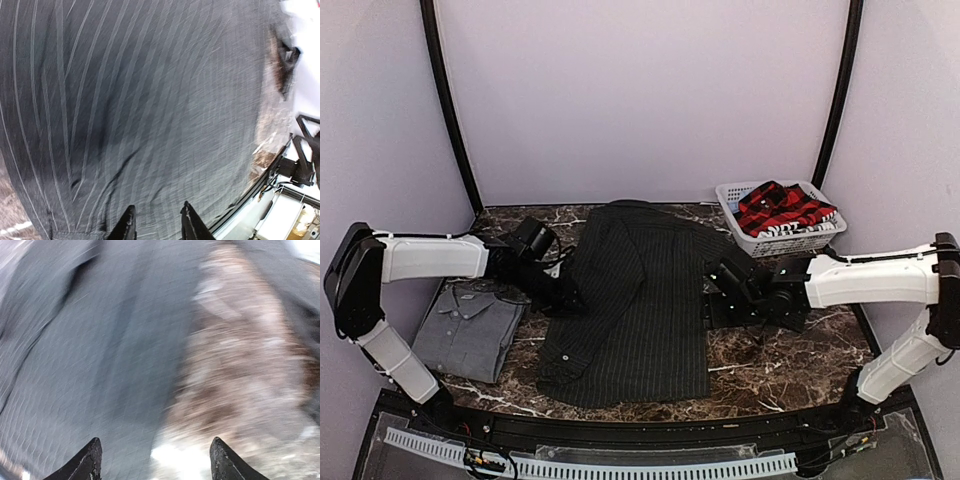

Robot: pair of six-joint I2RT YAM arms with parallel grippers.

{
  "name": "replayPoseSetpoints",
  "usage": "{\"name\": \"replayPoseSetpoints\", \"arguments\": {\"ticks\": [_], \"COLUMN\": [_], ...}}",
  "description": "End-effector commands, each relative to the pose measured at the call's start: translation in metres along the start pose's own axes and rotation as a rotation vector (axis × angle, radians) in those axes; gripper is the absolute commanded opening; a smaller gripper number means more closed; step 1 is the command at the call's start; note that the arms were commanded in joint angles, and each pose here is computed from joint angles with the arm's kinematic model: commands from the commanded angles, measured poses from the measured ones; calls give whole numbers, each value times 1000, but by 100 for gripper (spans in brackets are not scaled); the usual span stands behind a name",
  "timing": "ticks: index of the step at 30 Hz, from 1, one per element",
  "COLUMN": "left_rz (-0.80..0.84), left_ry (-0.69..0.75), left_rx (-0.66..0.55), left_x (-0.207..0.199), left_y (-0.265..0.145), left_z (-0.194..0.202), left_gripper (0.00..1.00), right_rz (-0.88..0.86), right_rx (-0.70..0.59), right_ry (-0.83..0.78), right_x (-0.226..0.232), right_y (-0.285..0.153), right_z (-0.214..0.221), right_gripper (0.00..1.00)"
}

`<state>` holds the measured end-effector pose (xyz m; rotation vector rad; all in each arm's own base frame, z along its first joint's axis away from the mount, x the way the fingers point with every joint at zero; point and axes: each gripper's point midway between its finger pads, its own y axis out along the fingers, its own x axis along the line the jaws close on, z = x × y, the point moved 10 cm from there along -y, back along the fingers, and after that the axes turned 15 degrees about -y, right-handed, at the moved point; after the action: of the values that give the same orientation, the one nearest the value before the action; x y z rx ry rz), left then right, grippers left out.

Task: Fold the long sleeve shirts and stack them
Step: Pick up the sleeve from the corner of the board.

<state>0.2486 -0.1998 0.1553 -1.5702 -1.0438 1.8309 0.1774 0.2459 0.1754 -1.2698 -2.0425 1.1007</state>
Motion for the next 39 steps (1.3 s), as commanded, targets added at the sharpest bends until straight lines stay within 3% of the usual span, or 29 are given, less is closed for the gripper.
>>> {"name": "replayPoseSetpoints", "arguments": {"ticks": [1,7,16,32,36,39], "left_rz": [93,162,212,242,240,245], "left_ry": [102,180,210,186,185,185], "left_rx": [-93,-175,-165,-135,-138,-142], "left_x": [-31,-61,-73,-69,-69,-70], "left_y": [-28,-46,-45,-37,-37,-38], "left_z": [-10,-24,-29,-28,-28,-28], "left_gripper": [32,37,37,36,36,36], "right_rz": [278,375,344,322,296,297], "right_rx": [20,-20,-49,147,185,177], "right_ry": [134,368,704,672,654,647], "right_x": [-59,-109,-174,-192,-188,-188], "right_y": [3,1,1,49,57,52], "right_z": [7,17,58,69,74,74], "right_gripper": [71,71,65,64,46,24]}}
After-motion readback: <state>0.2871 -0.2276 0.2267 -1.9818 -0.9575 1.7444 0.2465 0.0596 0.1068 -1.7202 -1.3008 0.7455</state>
